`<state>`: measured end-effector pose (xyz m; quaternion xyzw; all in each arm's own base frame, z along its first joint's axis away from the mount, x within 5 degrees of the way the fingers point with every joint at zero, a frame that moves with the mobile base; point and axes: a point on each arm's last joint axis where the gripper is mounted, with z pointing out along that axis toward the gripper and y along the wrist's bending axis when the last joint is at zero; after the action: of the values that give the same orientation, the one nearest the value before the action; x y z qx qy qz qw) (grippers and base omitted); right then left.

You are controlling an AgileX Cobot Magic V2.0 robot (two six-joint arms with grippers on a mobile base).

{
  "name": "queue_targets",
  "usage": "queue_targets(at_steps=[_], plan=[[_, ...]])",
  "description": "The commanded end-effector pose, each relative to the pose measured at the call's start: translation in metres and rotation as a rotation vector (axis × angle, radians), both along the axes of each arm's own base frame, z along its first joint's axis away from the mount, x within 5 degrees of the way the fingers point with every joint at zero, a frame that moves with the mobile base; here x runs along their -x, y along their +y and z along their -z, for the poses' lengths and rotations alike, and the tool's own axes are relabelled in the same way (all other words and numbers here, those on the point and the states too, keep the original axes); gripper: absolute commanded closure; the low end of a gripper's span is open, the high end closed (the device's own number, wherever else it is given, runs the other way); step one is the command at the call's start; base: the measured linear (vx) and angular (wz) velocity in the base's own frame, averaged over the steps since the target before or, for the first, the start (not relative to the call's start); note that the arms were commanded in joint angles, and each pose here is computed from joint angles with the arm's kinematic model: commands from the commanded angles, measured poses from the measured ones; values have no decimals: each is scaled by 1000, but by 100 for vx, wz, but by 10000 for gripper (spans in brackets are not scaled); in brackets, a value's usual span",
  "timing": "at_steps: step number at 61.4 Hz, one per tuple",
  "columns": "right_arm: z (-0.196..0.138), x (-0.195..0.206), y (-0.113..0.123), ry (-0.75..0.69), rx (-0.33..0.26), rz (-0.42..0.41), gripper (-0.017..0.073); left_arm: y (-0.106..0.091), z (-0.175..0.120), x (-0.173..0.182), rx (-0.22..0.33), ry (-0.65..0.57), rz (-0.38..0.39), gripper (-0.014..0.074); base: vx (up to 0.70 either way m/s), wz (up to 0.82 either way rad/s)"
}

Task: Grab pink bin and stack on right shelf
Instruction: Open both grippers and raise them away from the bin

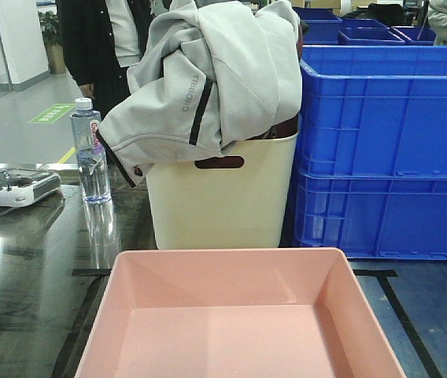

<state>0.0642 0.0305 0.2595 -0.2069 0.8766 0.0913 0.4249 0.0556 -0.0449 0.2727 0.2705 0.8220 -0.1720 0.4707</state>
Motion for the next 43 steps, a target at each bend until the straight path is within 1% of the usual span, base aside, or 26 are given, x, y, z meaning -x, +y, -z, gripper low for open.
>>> queue_targets(at_steps=[1,10,12,16,17,20,21,24,25,34,38,43], plan=[[-14,-4,2,-95,-26,-10,573,-2,-14,-3,63,-67,-6,601,0,0],[-14,-4,2,-94,-26,-10,571,0,-11,0,71,-83,-8,601,0,0],[-14,-4,2,-96,-27,-11,571,2,-11,1,72,-104,-19,599,0,0],[-14,-4,2,-94,-24,-10,571,8,-7,3,77,-161,-64,599,0,0],[-14,-4,2,-93,-23,-10,571,9,-6,4,85,-182,-75,599,0,0],[-14,-4,2,-91,-23,-10,571,13,3,3,95,-228,-118,599,0,0],[-14,-4,2,-91,-23,-10,571,14,4,3,109,-259,-131,598,0,0],[-14,-4,2,-91,-23,-10,571,16,17,2,122,-304,-169,598,0,0],[-14,-4,2,-91,-23,-10,571,17,18,2,138,-337,-187,598,0,0],[-14,-4,2,-91,-23,-10,568,26,46,1,205,-494,-314,598,0,0],[-14,-4,2,-91,-23,-10,568,29,53,1,222,-553,-370,598,0,0],[-14,-4,2,-91,-23,-10,568,32,63,1,242,-578,-423,598,0,0]])
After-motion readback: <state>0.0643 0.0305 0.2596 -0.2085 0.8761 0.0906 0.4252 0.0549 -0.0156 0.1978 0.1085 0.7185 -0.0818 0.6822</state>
